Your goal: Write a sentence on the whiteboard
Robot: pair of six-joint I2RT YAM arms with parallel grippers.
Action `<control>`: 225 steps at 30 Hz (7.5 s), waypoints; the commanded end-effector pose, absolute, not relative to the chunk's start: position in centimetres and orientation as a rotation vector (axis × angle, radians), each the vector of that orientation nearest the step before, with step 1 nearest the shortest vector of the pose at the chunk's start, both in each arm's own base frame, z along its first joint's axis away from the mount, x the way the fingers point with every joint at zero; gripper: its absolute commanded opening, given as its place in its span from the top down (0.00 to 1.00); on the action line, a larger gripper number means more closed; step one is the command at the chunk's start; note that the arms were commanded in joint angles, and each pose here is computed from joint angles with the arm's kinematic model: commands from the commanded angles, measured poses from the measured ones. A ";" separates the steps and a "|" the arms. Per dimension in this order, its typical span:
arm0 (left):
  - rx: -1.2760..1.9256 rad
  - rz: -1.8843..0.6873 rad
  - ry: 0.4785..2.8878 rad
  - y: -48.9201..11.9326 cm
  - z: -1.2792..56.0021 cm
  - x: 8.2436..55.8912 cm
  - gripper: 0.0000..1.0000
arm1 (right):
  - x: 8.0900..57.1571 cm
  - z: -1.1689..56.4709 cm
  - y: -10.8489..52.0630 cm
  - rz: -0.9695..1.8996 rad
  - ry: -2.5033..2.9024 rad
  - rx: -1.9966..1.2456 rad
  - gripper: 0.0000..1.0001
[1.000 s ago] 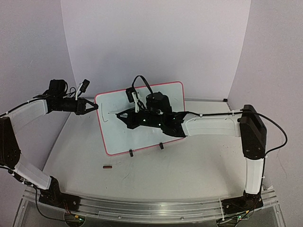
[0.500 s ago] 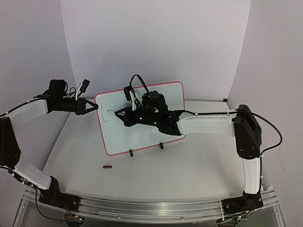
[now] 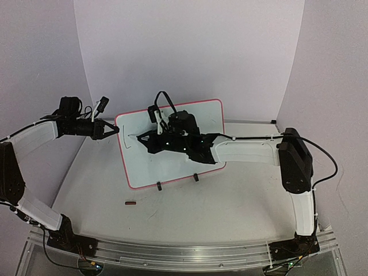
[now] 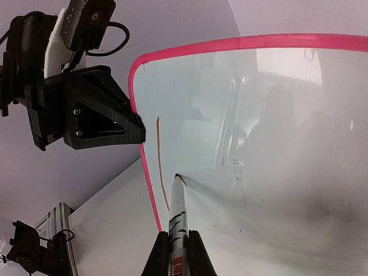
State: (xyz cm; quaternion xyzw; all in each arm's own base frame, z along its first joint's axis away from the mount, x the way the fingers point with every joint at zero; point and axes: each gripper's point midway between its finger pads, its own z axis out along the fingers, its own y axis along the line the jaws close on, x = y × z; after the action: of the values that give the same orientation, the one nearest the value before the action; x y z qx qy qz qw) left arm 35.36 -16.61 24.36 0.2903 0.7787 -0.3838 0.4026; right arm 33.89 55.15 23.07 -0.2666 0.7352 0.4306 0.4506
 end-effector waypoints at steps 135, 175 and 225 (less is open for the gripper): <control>0.737 -0.900 1.984 -16.0 24.3 35.8 1.00 | 33.8 27.5 53.9 1.085 1.704 -0.627 1.00; 0.736 -0.900 1.987 -16.0 24.3 35.9 1.00 | 34.1 20.2 52.6 0.973 1.905 -0.608 1.00; 0.737 -0.886 1.986 -15.9 24.4 35.9 1.00 | 33.4 28.2 51.0 1.038 1.669 -0.561 1.00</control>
State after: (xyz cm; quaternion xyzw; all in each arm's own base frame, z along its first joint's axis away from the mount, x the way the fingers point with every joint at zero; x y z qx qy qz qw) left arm 35.36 -16.55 24.21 0.2889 0.7812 -0.3818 0.4006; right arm 34.11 52.12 23.27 -0.2352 0.7366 0.4030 0.4896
